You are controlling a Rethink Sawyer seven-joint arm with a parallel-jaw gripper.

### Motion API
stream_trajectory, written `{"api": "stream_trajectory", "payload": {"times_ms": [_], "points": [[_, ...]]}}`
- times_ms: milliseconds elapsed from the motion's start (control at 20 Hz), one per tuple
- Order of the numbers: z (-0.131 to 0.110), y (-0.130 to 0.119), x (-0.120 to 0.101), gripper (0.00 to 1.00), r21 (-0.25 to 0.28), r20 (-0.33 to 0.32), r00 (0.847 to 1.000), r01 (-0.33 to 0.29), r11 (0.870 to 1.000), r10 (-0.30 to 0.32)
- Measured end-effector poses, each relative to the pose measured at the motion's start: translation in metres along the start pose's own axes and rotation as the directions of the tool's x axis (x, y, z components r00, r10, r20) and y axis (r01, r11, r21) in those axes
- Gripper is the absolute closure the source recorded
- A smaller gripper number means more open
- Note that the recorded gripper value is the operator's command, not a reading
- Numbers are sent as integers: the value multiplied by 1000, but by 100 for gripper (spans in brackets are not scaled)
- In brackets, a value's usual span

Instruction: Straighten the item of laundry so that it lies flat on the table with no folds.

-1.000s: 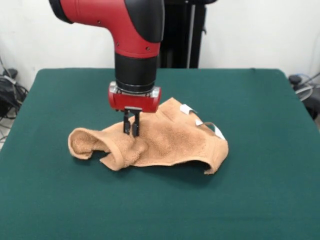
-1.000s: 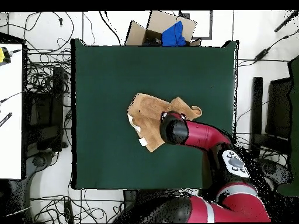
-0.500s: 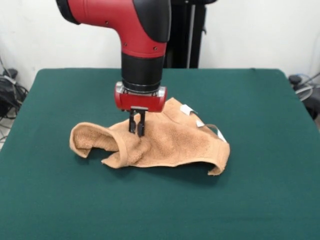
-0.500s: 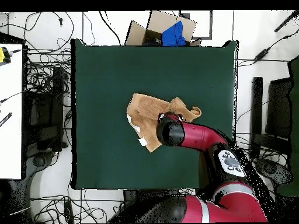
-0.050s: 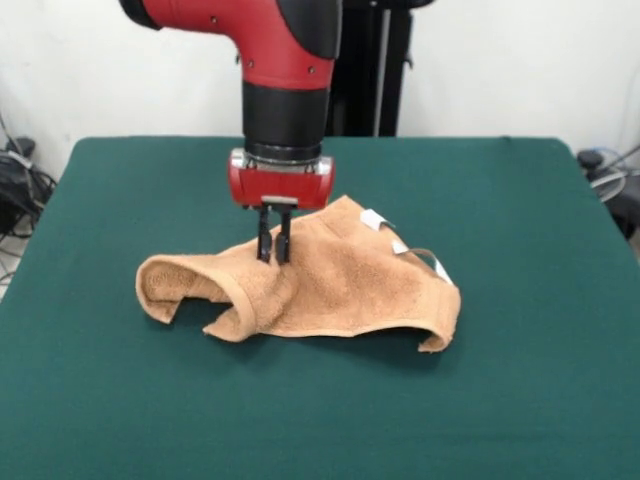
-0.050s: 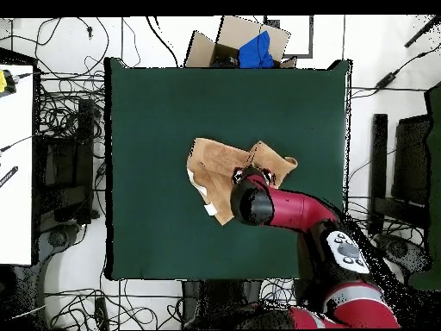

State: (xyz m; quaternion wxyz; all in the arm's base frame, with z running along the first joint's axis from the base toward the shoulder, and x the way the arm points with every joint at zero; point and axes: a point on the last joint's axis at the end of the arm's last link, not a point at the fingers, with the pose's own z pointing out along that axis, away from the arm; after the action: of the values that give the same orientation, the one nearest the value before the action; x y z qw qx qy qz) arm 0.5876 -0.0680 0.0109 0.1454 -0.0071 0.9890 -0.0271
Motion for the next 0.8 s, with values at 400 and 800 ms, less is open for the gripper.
{"api": "stream_trajectory", "payload": {"times_ms": [400, 800], "points": [[-37, 11, -21, 100, -37, 66, 998, -2, 999, 5], [-58, 22, -35, 100, -73, 124, 992, 3, 997, 6]]}}
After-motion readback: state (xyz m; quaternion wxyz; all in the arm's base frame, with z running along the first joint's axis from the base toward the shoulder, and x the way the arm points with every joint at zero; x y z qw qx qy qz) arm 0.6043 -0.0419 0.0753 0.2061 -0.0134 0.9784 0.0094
